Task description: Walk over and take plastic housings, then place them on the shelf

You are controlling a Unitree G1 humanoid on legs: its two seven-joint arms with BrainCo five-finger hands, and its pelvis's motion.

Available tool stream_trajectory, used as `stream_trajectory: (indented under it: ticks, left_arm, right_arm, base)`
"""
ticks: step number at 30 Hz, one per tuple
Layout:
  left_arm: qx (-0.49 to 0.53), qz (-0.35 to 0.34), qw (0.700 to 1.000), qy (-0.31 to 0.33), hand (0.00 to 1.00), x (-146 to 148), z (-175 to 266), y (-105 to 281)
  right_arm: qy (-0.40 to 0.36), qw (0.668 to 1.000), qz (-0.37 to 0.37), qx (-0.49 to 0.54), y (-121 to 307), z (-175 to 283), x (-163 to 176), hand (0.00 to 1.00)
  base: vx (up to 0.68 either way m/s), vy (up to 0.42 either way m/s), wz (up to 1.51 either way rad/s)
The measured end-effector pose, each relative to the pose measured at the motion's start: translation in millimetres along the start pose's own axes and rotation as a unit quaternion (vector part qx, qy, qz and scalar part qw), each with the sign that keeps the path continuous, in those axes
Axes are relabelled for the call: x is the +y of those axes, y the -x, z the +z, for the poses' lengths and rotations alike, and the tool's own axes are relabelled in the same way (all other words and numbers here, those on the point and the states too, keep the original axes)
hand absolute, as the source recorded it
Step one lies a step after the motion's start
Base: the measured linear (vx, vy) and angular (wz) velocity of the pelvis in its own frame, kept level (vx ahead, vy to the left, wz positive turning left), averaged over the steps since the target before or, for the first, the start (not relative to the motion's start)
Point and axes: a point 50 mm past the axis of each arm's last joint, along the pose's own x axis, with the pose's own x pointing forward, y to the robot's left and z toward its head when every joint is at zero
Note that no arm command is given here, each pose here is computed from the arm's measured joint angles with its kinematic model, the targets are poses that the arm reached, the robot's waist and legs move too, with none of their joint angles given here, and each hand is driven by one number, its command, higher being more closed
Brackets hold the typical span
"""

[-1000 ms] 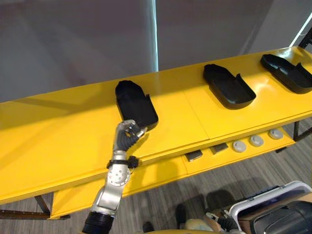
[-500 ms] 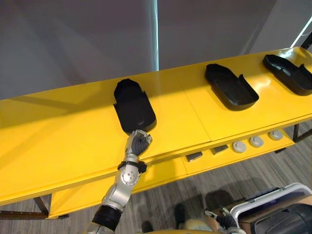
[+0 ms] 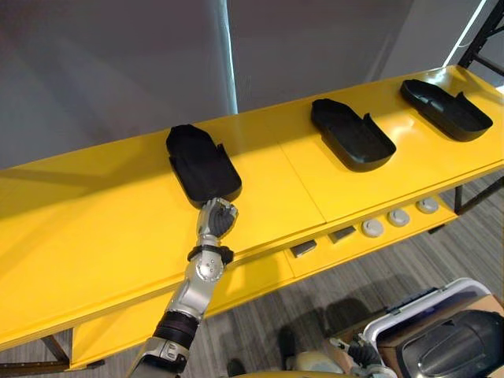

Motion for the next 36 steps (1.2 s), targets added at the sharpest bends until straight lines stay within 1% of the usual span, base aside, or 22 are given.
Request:
stream_trajectory:
  ticks: [6, 9, 10, 12, 14, 15, 16, 17, 18, 19, 20, 22, 24, 26, 27, 29, 30, 31, 32, 33, 35, 36]
  left_arm:
    - [-0.003, -0.001, 1.000, 0.024, 1.00, -0.6, 4.4, 0.5]
    - [-0.047, 0.005, 0.997, 0.054, 1.00, 6.0, 26.1, 3.5]
    - [-0.090, 0.021, 0.993, 0.075, 1.00, 14.5, 44.6, 6.7]
    - [-0.134, 0.040, 0.985, 0.098, 1.00, 25.6, 62.2, 10.2]
    - [-0.188, 0.067, 0.972, 0.128, 1.00, 42.2, 84.8, 14.3]
    - [-0.219, 0.091, 0.959, 0.155, 1.00, 56.4, 95.0, 19.7]
    - [-0.237, 0.123, 0.947, 0.176, 1.00, 73.4, 97.6, 26.7]
    - [-0.241, 0.142, 0.942, 0.188, 1.00, 82.8, 96.4, 29.8]
    - [-0.241, 0.181, 0.930, 0.210, 1.00, 101.1, 90.7, 35.3]
    - [-0.227, 0.231, 0.916, 0.235, 1.00, 119.7, 79.5, 40.7]
    - [-0.217, 0.258, 0.908, 0.248, 1.00, 127.8, 73.1, 43.5]
    - [-0.168, 0.350, 0.878, 0.282, 1.00, 151.9, 42.9, 57.4]
    - [-0.092, 0.413, 0.855, 0.300, 1.00, 161.4, 3.5, 75.2]
    - [0.021, 0.454, 0.837, 0.306, 1.00, 156.4, -43.6, 99.3]
    - [0.053, 0.456, 0.835, 0.304, 1.00, 151.9, -55.2, 105.7]
    - [0.183, 0.439, 0.824, 0.308, 1.00, 123.1, -95.7, 129.5]
    - [0.216, 0.431, 0.819, 0.309, 1.00, 113.8, -104.6, 135.6]
    - [0.280, 0.410, 0.810, 0.311, 0.00, 96.4, -121.2, 148.3]
    - [0.335, 0.377, 0.807, 0.306, 0.00, 80.5, -135.7, 160.3]
    - [0.361, 0.356, 0.805, 0.308, 0.00, 72.1, -142.3, 166.2]
    - [0.451, 0.272, 0.794, 0.304, 0.00, 37.5, -162.3, 190.4]
    - [0.472, 0.251, 0.789, 0.304, 0.00, 28.9, -166.2, 197.5]
  right_arm:
    - [-0.002, 1.000, 0.001, 0.001, 0.0, -0.4, 1.6, 0.00]
    - [-0.003, 1.000, 0.001, 0.000, -0.4, 0.4, 2.2, 0.00]
    - [-0.003, 1.000, -0.003, 0.001, -0.4, 0.2, 2.1, 0.00]
    - [-0.003, 1.000, -0.005, 0.003, -0.7, -0.5, 1.6, 0.00]
    - [-0.001, 1.000, -0.007, 0.009, -0.5, -3.1, -0.5, 0.00]
    - [0.001, 1.000, -0.009, 0.013, -0.5, -4.4, -2.2, 0.00]
    - [0.003, 1.000, -0.010, 0.013, -0.6, -4.3, -3.7, 0.00]
    - [0.003, 1.000, -0.011, 0.014, -0.6, -4.5, -3.8, 0.00]
    - [0.003, 1.000, -0.011, 0.017, -0.4, -6.3, -4.1, 0.00]
    - [0.003, 1.000, -0.013, 0.024, 0.0, -9.6, -5.3, 0.00]
    - [0.002, 0.999, -0.014, 0.029, 0.4, -11.6, -6.0, 0.00]
    - [0.002, 0.999, -0.020, 0.037, 1.6, -15.8, -9.9, 0.00]
    - [-0.001, 0.999, -0.025, 0.042, 2.4, -18.5, -12.6, 0.00]
    - [-0.002, 0.999, -0.027, 0.043, 2.8, -19.5, -12.9, 0.00]
    - [-0.002, 0.999, -0.027, 0.042, 2.9, -19.1, -12.6, 0.00]
    - [-0.005, 0.999, -0.026, 0.032, 3.0, -15.5, -10.4, 0.00]
    - [-0.005, 0.999, -0.026, 0.028, 2.9, -13.7, -9.8, 0.00]
    - [-0.007, 1.000, -0.025, 0.017, 2.5, -8.9, -7.3, 0.00]
    - [-0.012, 1.000, -0.022, 0.007, 2.3, -4.6, -3.1, 0.00]
    - [-0.014, 1.000, -0.021, 0.004, 2.6, -3.6, -0.9, 0.00]
    - [-0.025, 1.000, -0.010, -0.007, 2.5, 1.2, 9.9, 0.00]
    - [-0.027, 1.000, -0.007, -0.008, 2.2, 2.1, 11.9, 0.00]
  base:
    - [0.00, 0.000, 0.00]
    - [0.00, 0.004, 0.13]
    - [0.00, 0.008, 0.20]
    - [0.00, 0.011, 0.24]
    - [-0.02, 0.017, 0.21]
    - [-0.03, 0.014, 0.13]
    - [-0.03, 0.015, 0.13]
    - [-0.02, 0.009, 0.25]
    - [-0.04, 0.010, 0.37]
    - [-0.05, 0.006, 0.43]
    - [-0.07, 0.010, 0.44]
    - [-0.07, 0.009, 0.36]
    - [-0.03, -0.001, 0.37]
    - [-0.01, 0.002, 0.35]
    - [0.00, 0.005, 0.22]
    - [0.01, 0.003, 0.23]
    - [0.02, 0.005, 0.23]
    - [0.04, 0.008, 0.19]
    - [0.04, 0.006, 0.19]
    - [0.05, 0.004, 0.18]
    - [0.05, 0.002, 0.06]
    - [0.06, 0.003, -0.02]
